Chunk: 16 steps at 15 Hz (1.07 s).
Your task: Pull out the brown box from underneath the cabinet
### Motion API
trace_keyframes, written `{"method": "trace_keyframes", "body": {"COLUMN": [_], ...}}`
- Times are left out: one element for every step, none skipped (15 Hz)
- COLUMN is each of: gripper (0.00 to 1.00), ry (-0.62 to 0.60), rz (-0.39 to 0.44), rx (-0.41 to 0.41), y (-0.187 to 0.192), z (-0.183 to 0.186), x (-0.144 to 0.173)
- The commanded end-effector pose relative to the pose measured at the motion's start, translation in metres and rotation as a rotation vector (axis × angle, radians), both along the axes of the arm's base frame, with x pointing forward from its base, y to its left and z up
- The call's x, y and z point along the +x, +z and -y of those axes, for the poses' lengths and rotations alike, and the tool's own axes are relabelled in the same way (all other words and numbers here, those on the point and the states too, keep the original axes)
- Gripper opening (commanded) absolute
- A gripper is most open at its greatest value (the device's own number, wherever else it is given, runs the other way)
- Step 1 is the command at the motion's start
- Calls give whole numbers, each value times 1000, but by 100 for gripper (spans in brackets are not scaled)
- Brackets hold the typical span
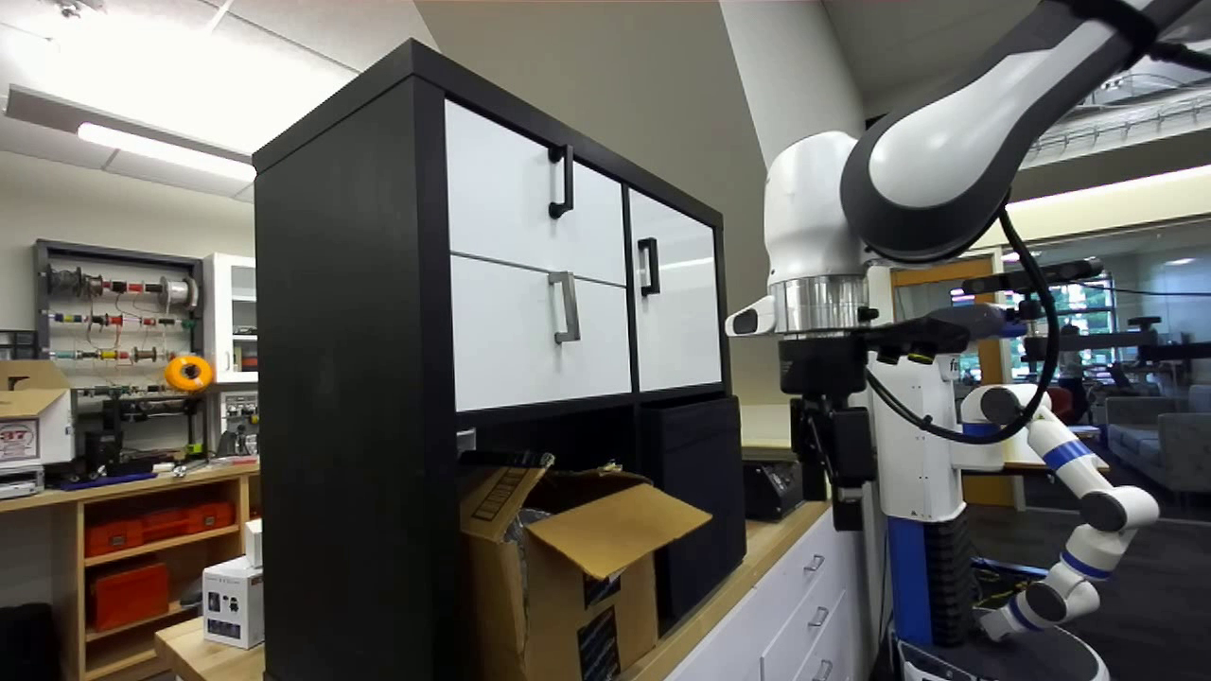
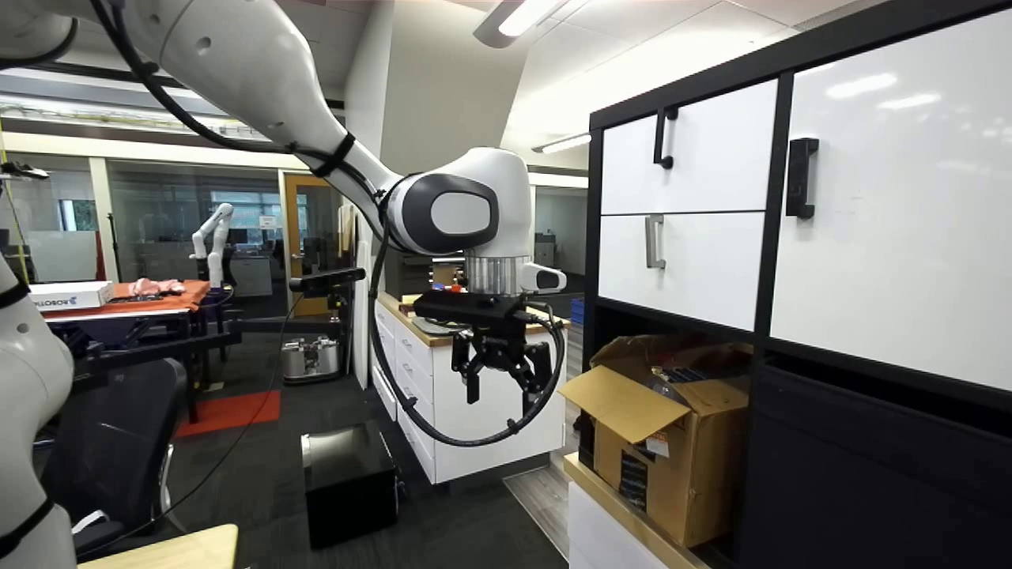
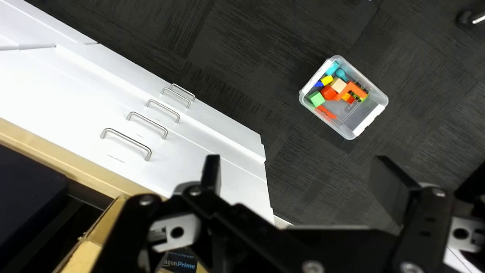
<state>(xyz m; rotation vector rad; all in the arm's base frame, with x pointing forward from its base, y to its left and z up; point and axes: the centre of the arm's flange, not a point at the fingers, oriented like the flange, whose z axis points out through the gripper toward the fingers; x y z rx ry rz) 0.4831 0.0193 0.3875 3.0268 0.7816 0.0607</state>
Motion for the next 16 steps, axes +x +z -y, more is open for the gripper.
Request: {"method": "trace_keyframes", "body": {"gripper": [100, 100, 100, 100, 100, 100, 100, 100, 100, 100, 100, 100, 100, 100, 100, 100], "ry": [24, 36, 48, 60, 75, 86, 101, 110, 118, 128, 138, 149, 164, 177, 194, 212], "rz": [48, 58, 66, 73, 79, 84, 89, 94, 103, 116, 127, 144, 168, 186, 208, 228], "rx": [-20, -25, -27, -30, -31, -29, -27, -26, -29, -33, -34, -42, -53, -65, -77, -86], "y": [-2, -3, -4, -6, -9, -12, -15, -17, -18, -19, -19, -20, -20, -20, -20, -20], "z": [-8, -12, -15, -19, -23, -26, -29, -31, -33, -35, -36, -37, -37, -37, -37, -37], "x": [14, 19, 22, 27, 33, 39, 47, 54, 61, 69, 75, 83, 90, 97, 104, 111]}}
